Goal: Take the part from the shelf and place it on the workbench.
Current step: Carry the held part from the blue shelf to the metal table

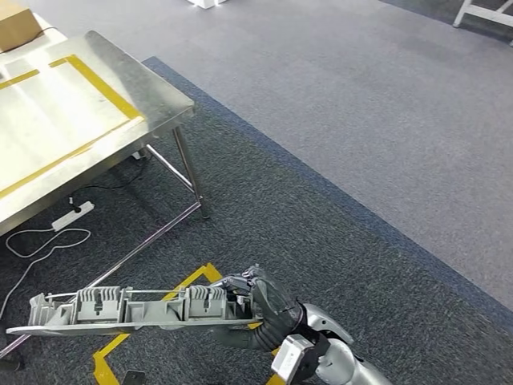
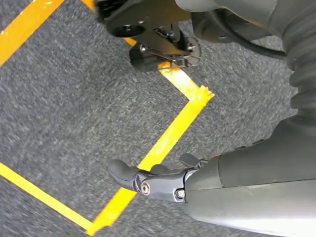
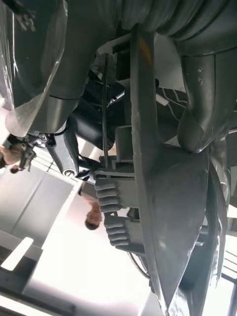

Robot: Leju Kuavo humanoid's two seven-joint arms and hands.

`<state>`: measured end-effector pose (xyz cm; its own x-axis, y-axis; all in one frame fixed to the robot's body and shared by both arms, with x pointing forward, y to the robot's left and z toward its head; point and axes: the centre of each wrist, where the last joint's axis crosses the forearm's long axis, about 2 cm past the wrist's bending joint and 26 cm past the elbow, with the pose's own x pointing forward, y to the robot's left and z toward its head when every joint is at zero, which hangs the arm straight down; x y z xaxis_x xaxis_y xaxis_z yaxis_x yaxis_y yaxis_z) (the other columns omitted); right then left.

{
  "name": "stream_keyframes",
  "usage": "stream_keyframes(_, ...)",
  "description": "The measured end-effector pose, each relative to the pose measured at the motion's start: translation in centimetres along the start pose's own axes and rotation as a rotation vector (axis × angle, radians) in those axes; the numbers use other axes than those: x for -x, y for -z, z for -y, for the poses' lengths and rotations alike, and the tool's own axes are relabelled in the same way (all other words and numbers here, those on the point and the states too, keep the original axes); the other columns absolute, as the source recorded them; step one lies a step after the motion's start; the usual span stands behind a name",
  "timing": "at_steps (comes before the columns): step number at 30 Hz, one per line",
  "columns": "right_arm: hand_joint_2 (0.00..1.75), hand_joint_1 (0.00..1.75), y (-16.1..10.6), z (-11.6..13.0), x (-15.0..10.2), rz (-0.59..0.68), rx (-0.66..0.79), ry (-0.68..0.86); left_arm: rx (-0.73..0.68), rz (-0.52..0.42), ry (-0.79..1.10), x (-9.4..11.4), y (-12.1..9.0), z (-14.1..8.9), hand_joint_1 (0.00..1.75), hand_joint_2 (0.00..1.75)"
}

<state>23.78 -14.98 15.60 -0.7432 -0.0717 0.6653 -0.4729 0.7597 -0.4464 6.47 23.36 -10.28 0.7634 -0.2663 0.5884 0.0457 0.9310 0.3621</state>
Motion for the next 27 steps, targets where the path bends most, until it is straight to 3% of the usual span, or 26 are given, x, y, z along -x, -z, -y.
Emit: stream_keyframes(27,1.75,1.75,1.5,0.3,-0.3,0.031,-0.021,-0.049,0.017,-0.030,-0.036,-0.1,-0.1,0.3,0.00,1.75)
